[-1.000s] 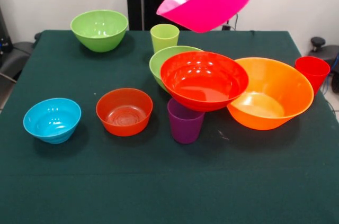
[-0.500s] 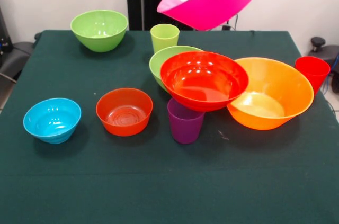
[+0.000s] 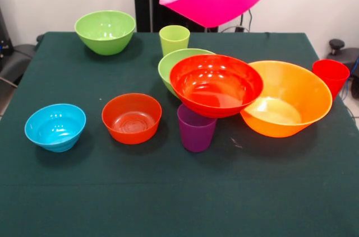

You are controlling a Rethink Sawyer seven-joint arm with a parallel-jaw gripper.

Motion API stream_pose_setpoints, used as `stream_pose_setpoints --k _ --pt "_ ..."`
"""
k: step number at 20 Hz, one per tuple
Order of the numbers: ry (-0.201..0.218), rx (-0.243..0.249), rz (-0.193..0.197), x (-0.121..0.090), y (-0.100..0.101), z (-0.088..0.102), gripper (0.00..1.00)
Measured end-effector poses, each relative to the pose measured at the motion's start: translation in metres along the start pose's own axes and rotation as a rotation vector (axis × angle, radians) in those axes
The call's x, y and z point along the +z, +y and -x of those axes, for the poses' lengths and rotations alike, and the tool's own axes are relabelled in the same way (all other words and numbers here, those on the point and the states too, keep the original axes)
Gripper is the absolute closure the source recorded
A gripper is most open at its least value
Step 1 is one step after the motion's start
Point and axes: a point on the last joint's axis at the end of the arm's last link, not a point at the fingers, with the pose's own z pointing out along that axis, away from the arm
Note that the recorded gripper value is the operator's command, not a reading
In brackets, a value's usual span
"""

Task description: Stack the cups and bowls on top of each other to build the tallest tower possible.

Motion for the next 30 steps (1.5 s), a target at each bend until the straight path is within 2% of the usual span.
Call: stream_pose_setpoints --k 7,10,18,30 --pt "0.028 0.016 -0.078 0.018 0.000 0.005 1.00" --pt "0.034 0.027 -0.100 0.028 -0.002 0.005 1.00" --pt "0.080 0.043 -0.169 0.062 -0.009 -0.010 1.00" --pt "0.093 0.028 -0.268 0.083 -0.021 -0.022 1.00"
